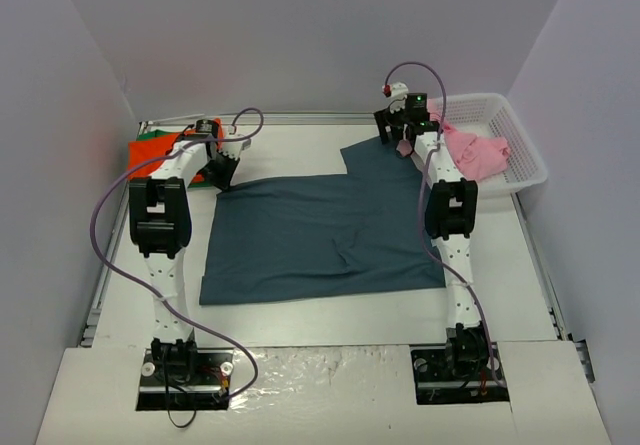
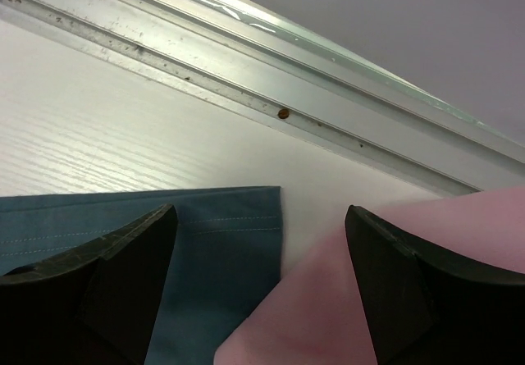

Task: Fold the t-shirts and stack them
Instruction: Grap the side of the flattened tshirt furthest away from the robot with both arms

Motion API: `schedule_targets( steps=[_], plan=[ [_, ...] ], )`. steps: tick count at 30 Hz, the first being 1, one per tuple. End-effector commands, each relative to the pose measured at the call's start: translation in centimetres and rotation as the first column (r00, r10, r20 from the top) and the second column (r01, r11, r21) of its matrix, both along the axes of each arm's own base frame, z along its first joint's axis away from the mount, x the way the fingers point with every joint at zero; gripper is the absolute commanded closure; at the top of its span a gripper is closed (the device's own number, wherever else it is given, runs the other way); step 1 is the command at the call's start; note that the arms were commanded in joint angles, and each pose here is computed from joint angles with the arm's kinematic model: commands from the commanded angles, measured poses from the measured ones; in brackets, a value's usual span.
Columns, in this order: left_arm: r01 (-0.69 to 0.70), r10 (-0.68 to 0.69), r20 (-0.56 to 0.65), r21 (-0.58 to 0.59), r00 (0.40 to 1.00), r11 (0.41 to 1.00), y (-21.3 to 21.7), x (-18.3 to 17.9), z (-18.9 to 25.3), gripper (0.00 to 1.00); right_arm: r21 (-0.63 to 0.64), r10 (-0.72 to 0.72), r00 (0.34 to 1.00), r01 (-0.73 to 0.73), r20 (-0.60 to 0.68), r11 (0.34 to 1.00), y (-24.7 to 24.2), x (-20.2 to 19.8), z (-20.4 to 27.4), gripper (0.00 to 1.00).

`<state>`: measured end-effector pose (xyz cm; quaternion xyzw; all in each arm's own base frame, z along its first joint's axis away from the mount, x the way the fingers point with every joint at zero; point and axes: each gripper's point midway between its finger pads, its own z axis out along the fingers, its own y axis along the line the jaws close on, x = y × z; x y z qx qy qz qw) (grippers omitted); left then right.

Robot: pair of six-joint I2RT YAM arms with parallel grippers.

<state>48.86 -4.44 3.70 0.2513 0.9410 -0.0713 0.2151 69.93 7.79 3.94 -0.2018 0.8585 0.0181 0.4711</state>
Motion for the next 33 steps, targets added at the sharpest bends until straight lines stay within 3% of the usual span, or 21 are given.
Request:
schedule_targets(
  steps=[1,17,33],
  plan=[
    [0.000,0.000,0.068,0.004,0.998,1.000,-0.3,0.7,3.4,0.98,0.115,-0.001,0.999,-0.004,0.048,0.993,0.0,1.1,2.3,0.20],
    [0.037,-0.040,0.049,0.065,0.998,0.997,-1.5,0.5,2.4,0.98,0.457,0.127,0.991,-0.093,-0.045,0.885,2.1,-0.6,1.0,0.19],
    [0.045,-0.048,0.046,0.077,0.998,0.996,-1.7,0.2,2.1,0.98,0.478,0.079,0.993,-0.030,-0.084,0.878,-0.2,-0.6,-1.0,0.20]
  ],
)
